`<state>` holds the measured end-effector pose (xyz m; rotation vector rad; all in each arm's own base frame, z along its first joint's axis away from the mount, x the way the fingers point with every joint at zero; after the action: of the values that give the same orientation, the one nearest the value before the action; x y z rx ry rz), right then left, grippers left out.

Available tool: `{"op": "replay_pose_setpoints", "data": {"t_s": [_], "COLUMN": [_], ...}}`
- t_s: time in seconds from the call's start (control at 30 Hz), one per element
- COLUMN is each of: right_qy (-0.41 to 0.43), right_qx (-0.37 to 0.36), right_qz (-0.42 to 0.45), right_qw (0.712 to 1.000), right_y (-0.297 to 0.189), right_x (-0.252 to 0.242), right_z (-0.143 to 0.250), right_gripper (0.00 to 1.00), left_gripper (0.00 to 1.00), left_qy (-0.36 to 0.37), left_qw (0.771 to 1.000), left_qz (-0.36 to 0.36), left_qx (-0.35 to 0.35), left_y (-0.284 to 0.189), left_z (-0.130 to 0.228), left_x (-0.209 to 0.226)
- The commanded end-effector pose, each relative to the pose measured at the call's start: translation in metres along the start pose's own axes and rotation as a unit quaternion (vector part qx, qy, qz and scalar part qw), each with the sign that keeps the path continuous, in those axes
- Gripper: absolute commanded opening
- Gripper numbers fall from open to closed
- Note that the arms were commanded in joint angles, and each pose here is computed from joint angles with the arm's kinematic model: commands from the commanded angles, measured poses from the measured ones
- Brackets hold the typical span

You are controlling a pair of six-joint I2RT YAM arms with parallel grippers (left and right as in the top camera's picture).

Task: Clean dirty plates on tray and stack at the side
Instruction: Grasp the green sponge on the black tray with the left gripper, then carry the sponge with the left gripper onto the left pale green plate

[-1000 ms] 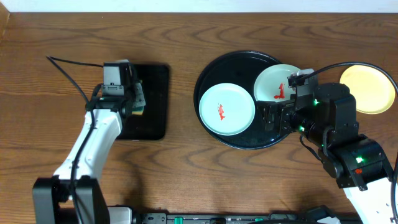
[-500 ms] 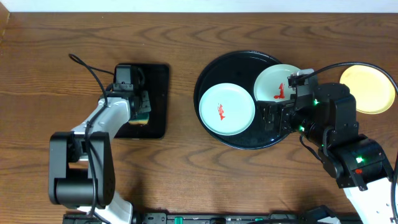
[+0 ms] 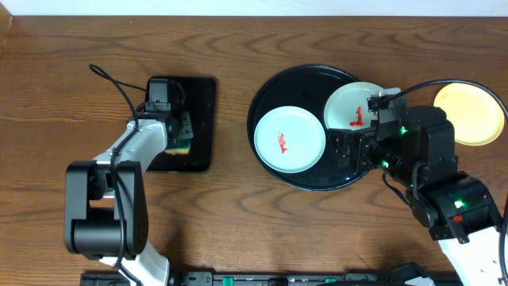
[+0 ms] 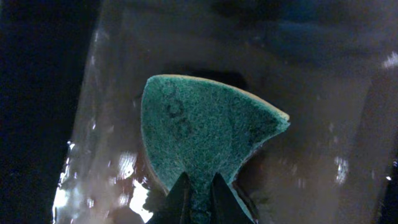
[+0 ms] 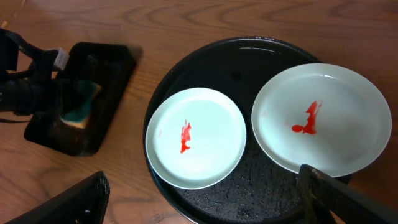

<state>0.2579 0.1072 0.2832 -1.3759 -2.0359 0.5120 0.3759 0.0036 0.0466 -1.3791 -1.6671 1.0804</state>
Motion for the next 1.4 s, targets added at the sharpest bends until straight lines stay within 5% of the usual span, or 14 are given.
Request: {"op": "replay_pose_setpoints", "data": {"t_s": [0.0, 0.3, 0.83, 1.13, 1.37], "right_qy": [-0.007, -0.007, 0.025, 0.114, 0.157], "right_qx": [-0.007, -0.007, 0.116, 0.253, 0.303], "right_qz": [-0.007, -0.007, 0.025, 0.073, 0.104], "right_qw": [1.000, 1.000, 0.993, 0.958, 0.934], "right_y": [-0.003, -0.003, 0.044, 0.117, 0.162], "right_x": [0.004, 0.004, -0.011, -0.033, -0.047], "right_z": [-0.003, -0.003, 0.032, 0.082, 0.113], "right_gripper": [0.94, 0.94, 0.89, 0.55, 0.40], "left_gripper": [0.07, 0.07, 0.07, 0.07, 0.07], "left_qy": [-0.007, -0.020, -0.027, -0.039, 0.001], "left_qw": [1.000, 0.991, 0.994, 0.982, 0.971], "left_qz": [0.014, 0.012, 0.034, 0.094, 0.184], "left_qx": [-0.001, -0.131, -0.101, -0.157, -0.152], "left_y": [-0.024, -0.108, -0.108, -0.145, -0.151], "left_z": [0.009, -0.027, -0.015, -0.027, -0.019], "left_x": [0.002, 0.010, 0.005, -0.008, -0.076]}}
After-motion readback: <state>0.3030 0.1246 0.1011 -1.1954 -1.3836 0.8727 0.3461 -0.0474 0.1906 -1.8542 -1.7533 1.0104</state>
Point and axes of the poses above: each gripper's point midway between its finger pads, its own y axis out along the fingers, its own x axis along the line the jaws close on, z = x × y, the point moved 4 cm from there along -y, back along the fingers, and after that the axes turned 1 degree about y, right-handed, at the moved point
